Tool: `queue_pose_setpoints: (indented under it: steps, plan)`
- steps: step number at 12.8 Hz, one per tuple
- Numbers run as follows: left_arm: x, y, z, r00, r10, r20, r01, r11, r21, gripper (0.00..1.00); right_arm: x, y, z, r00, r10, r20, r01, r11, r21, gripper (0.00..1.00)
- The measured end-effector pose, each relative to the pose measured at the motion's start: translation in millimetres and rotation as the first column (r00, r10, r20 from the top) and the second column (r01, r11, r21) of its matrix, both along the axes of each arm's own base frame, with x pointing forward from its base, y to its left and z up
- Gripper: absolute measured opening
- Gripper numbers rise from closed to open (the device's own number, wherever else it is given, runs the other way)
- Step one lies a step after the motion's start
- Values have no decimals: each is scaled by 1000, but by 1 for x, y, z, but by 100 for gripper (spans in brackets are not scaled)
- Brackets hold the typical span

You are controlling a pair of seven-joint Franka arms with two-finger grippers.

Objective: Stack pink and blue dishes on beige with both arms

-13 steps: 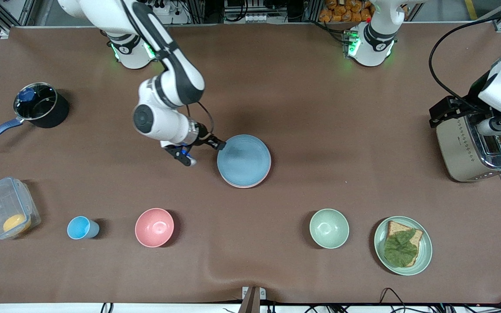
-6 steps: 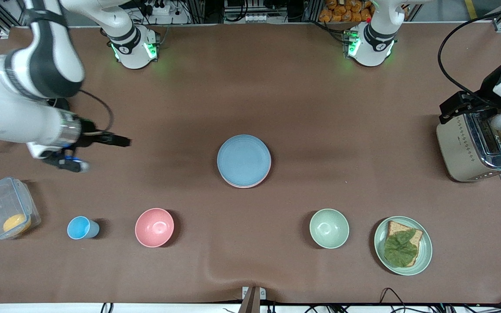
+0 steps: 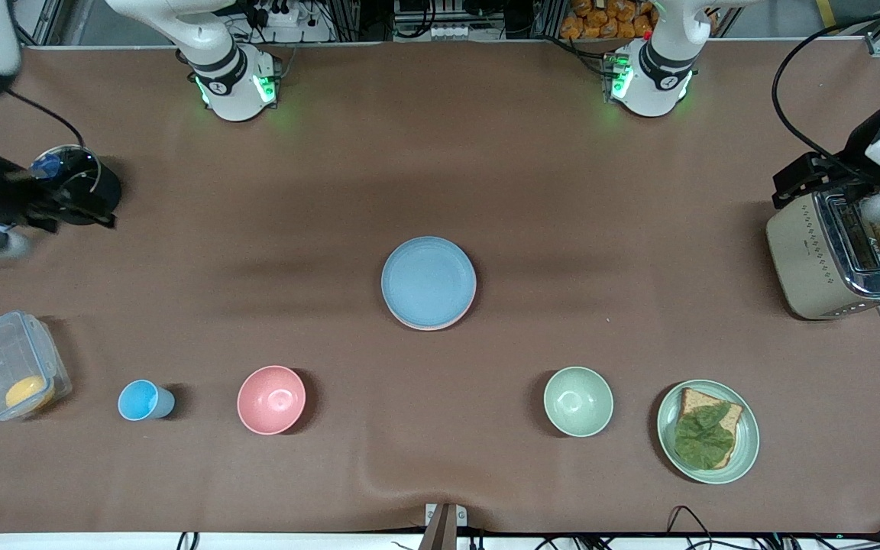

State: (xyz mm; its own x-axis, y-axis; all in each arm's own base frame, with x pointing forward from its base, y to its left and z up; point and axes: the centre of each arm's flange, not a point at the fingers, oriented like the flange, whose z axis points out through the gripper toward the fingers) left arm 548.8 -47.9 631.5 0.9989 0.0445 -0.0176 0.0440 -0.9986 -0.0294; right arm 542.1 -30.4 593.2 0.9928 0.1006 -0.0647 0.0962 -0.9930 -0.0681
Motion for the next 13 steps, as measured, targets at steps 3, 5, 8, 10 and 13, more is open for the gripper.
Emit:
queue_pose_setpoints:
  steps: [3,5,8,10,13]
  plan:
    - [-5,0,3,1000,-4,-9,4,1000,2,100,-36,-32,65,998,27,52,-27,1000,-5,100]
    - [-5,0,3,1000,-17,-10,17,1000,1,100,-41,-27,77,999,-7,45,7,1000,-8,100]
    - [-5,0,3,1000,-19,-10,19,1000,1,100,-37,11,71,997,-74,14,75,997,-23,100]
    - [-5,0,4,1000,-19,-7,19,1000,1,100,-34,14,67,997,-78,6,79,997,-26,100]
    - [-5,3,9,1000,-14,3,14,1000,0,100,-32,18,67,997,-70,13,70,997,-32,100]
